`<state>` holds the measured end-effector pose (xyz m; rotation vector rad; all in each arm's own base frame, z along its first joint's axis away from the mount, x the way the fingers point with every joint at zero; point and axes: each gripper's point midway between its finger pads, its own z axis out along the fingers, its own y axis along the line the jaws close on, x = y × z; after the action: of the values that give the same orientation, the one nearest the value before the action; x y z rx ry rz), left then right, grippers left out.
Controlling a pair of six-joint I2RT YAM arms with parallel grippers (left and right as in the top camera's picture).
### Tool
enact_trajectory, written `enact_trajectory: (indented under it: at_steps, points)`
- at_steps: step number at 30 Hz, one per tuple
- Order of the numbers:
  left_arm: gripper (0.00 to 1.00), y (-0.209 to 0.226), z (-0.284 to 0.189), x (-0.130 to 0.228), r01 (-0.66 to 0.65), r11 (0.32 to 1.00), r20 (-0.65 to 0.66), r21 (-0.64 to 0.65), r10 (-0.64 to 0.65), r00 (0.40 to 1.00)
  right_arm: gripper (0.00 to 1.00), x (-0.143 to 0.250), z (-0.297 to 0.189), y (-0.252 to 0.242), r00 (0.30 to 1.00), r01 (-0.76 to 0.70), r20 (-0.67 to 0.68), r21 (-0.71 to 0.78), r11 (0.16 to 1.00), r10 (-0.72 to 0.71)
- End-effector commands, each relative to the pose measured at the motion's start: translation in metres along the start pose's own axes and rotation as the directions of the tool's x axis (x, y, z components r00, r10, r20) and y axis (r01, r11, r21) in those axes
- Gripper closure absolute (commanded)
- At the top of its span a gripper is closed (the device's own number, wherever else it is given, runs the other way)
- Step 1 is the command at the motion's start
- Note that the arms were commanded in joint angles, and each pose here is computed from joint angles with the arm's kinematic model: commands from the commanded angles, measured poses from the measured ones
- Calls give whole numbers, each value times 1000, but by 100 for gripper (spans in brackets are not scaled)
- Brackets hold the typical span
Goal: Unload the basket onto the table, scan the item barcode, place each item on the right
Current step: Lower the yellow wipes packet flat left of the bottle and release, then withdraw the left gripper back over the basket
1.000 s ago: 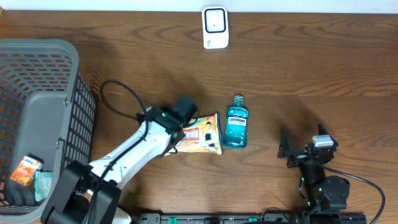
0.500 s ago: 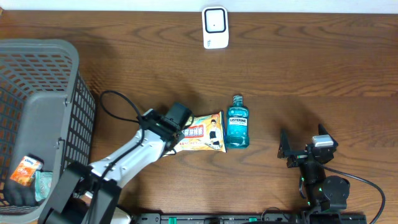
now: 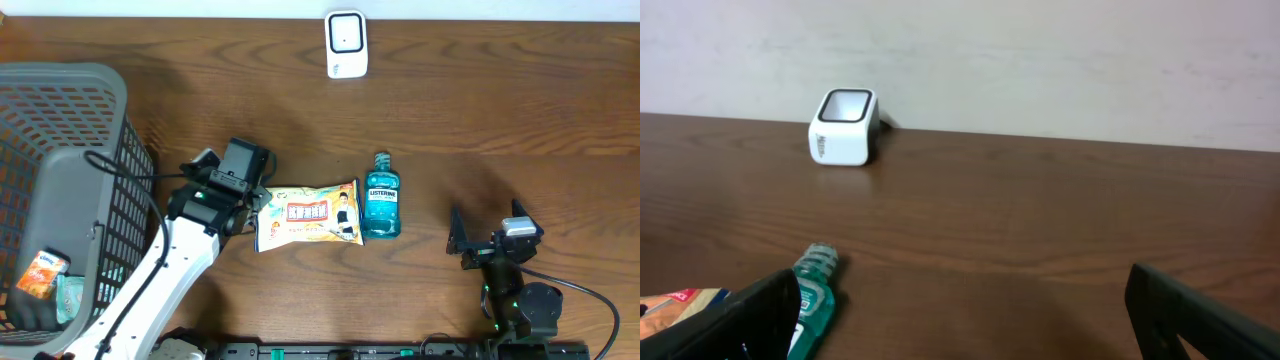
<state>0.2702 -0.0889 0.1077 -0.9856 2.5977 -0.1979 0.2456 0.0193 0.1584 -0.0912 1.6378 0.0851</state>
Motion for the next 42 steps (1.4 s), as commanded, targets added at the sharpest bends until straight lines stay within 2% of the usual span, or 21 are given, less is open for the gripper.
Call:
enact_trajectory:
  at_steps: [1, 4, 9, 13, 18, 22, 27, 31, 36, 41, 42]
  points:
    - [93, -1, 12, 32, -66, 998, -135, 3, 66, 989, 1, 1, 0, 0, 1000, -14, -2, 2, 1000, 14]
    - [93, 3, 22, 46, -88, 996, -187, -24, 82, 979, 1, 1, 0, 0, 1000, -14, -2, 2, 1000, 14]
    - [93, 4, 42, 78, -97, 994, -350, -48, 74, 934, 1, 1, 0, 0, 1000, -14, -2, 2, 1000, 14]
    - [93, 5, 64, 86, -104, 991, -390, -86, 62, 919, 1, 1, 0, 0, 1000, -14, -2, 2, 1000, 14]
    - [93, 7, 94, 110, -101, 988, -497, -116, 30, 867, 1, 1, 0, 0, 1000, -14, -2, 2, 1000, 14]
    - [92, 18, 112, 113, -118, 978, -496, -173, 17, 868, 1, 1, 0, 0, 1000, -14, -2, 2, 1000, 14]
    - [93, 13, 109, 100, -152, 977, -452, -150, 69, 889, 1, 1, 0, 0, 1000, -14, -2, 2, 1000, 14]
    - [93, -3, 85, 65, -175, 976, -327, -128, 124, 937, 1, 1, 0, 0, 1000, -14, -2, 2, 1000, 14]
    - [93, -26, 25, 2, -135, 988, -80, -76, 129, 988, 1, 1, 0, 0, 1000, -14, -2, 2, 1000, 14]
    - [93, -52, -53, -36, -168, 979, 117, 117, 155, 981, 1, 1, 0, 0, 1000, -14, -2, 2, 1000, 14]
    - [88, -54, -67, -42, -184, 972, 156, 144, 161, 974, 1, 1, 0, 0, 1000, -14, -2, 2, 1000, 14]
